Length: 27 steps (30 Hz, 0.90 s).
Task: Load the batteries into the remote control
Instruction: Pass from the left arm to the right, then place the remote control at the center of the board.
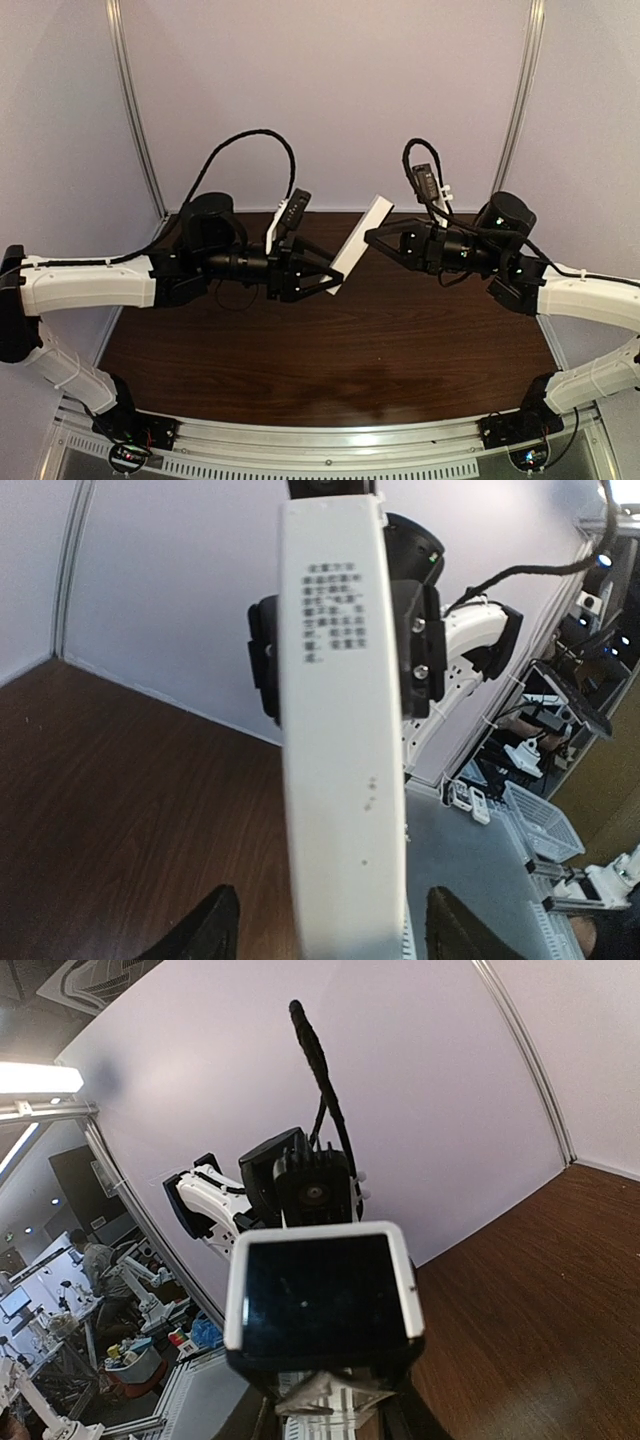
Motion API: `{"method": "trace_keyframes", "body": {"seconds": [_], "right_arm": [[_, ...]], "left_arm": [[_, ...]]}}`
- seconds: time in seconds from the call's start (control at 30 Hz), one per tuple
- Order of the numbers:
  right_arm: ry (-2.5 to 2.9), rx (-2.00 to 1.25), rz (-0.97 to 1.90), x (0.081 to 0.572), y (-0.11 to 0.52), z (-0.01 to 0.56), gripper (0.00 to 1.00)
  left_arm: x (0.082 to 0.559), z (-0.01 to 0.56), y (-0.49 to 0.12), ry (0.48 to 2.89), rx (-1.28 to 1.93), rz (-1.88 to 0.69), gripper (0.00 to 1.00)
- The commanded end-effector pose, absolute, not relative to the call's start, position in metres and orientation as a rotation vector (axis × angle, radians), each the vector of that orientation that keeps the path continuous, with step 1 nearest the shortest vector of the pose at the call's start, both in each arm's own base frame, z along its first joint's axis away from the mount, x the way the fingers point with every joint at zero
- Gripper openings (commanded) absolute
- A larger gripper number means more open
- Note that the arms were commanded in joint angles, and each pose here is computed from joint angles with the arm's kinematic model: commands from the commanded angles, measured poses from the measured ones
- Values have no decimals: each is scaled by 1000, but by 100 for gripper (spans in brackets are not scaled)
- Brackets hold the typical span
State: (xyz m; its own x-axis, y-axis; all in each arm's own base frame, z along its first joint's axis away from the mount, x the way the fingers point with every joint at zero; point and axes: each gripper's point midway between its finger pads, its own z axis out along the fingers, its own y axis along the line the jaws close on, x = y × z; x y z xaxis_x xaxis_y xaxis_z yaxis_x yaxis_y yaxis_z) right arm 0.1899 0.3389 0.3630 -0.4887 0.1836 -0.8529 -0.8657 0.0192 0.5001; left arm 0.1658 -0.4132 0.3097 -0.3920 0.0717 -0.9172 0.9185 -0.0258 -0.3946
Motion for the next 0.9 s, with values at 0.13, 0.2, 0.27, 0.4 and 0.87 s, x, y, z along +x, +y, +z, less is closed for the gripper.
{"method": "trace_keyframes", "body": {"seconds": [0.13,0.2,0.27,0.4,0.87], "right_arm": [[1622,-744,1485,200,335,352,10],[1710,-755,1403,207,335,337,8],[1833,-758,1306,216,334,316,7],[2057,-759,1135,232,331,276,5],[2498,-809,617,259,312,168,3]], "left_arm": [[197,318,-371,1569,966,-1381,95],[205,319,-357,1592,933,-1322,97],[215,314,-343,1629,884,-1268,98],[238,302,-318,1726,743,-1166,97],[287,257,-251,1932,361,-871,97]]}}
